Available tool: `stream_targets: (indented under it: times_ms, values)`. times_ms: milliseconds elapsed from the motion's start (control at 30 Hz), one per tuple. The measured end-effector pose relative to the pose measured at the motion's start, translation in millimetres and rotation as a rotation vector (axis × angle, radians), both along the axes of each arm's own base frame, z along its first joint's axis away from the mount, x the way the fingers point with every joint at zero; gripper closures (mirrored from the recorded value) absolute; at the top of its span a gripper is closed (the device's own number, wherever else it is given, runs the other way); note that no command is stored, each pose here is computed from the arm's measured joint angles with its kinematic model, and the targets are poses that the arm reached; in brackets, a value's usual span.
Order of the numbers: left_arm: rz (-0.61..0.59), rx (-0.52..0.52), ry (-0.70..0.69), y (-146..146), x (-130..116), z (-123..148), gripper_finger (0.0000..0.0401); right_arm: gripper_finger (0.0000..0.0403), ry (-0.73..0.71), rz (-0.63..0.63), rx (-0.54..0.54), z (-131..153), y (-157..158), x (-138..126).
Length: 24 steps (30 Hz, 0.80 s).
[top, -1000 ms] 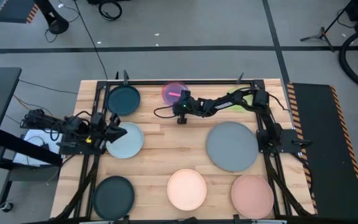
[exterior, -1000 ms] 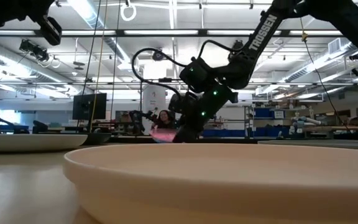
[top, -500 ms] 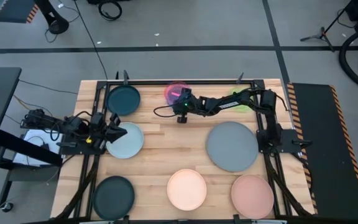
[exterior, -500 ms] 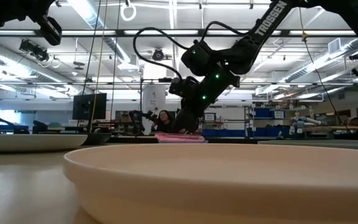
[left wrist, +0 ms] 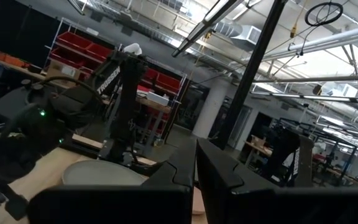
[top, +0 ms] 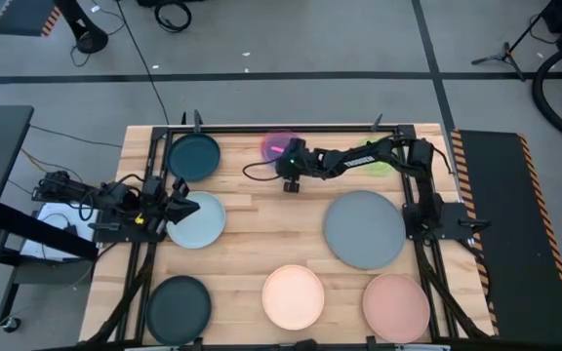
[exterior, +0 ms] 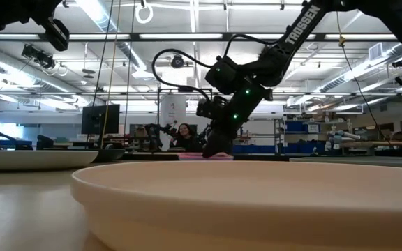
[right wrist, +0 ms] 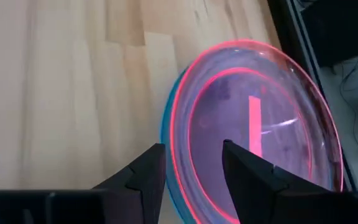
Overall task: Stack plastic plates
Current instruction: Stack the blue and pink plates on top of the green plate
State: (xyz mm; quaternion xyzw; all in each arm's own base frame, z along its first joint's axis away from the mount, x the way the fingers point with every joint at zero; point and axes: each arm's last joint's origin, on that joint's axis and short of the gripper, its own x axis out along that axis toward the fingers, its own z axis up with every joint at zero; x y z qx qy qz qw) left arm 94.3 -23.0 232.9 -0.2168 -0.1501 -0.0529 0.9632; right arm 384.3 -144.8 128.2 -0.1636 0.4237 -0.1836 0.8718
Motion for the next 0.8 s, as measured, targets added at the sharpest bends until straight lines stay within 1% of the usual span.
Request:
stream_targets:
  times_ms: [200,433,567,700,800]
  values:
    - [-0.002,-0.007,0.001,0,0,0,0.0378,0.0238,-0.029,0.053,0.077,0,-7,-2]
    - [-0.003,-0.008,0.000,0,0,0,0.0378,0.0238,-0.028,0.072,0.100,-1,-9,-4]
    - [-0.020,-0.060,-0.011,0,0,1,0.0378,0.0238,-0.032,0.097,0.121,-2,-8,-3]
    - [-0.049,-0.115,-0.035,0,-1,4,0.0378,0.0238,-0.040,0.083,0.112,-1,-10,-3]
    - [-0.101,-0.096,-0.035,-2,-1,4,0.0378,0.0238,-0.047,0.046,0.116,-1,-13,-5]
